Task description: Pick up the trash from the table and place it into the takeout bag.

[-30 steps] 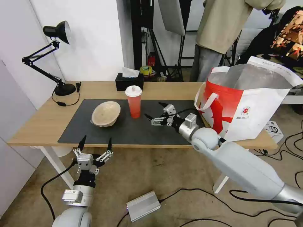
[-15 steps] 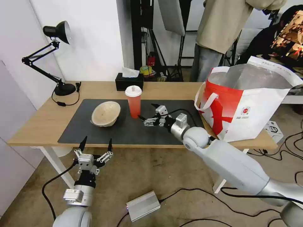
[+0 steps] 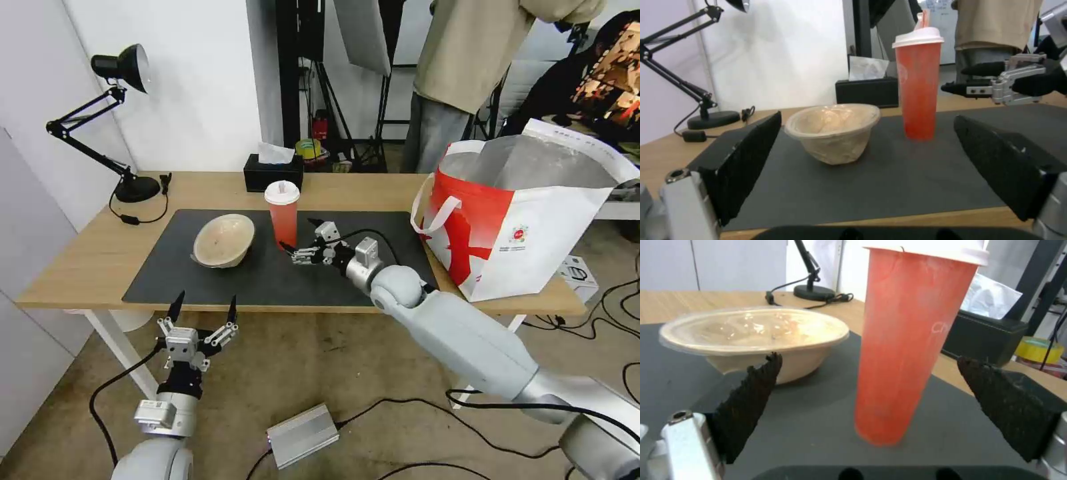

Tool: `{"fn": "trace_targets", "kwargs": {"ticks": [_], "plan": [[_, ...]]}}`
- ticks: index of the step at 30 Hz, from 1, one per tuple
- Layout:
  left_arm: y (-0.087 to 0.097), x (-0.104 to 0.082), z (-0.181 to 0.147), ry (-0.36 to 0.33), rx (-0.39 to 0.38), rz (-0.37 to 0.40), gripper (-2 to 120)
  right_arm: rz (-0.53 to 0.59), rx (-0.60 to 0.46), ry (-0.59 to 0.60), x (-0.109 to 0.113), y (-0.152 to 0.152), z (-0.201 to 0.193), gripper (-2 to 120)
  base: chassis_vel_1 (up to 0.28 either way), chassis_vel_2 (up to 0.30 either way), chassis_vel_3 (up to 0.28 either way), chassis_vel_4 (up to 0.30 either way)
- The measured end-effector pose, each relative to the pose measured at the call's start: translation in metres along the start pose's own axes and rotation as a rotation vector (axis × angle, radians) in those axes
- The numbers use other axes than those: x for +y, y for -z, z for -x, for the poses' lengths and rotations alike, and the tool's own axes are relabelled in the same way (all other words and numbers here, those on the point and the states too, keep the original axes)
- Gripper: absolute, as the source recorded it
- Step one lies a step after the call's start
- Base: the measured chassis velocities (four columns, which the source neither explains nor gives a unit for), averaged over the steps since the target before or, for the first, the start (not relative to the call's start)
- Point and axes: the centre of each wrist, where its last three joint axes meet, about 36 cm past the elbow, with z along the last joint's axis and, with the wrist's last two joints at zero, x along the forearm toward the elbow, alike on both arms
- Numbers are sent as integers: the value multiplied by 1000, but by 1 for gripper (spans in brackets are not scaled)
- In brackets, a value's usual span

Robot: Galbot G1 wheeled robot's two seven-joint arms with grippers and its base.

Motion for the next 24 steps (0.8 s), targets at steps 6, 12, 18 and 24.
{"fn": "trace_targets", "kwargs": {"ticks": [6,12,18,24], "plan": [[0,0,0,0,0,-1,100,2,4,-11,-4,-6,4,100,0,0,0,0],[0,0,0,-1,-1,-1,100,0,0,-20,-8,-11,10,100,0,0,0,0],[-1,-1,0,-1,1,-1,100,-3,2,-38,-17,-16,16,100,0,0,0,0],[-1,-1,-1,-1,1,-1,100,-1,2,-44,-18,-19,21,100,0,0,0,0]]}}
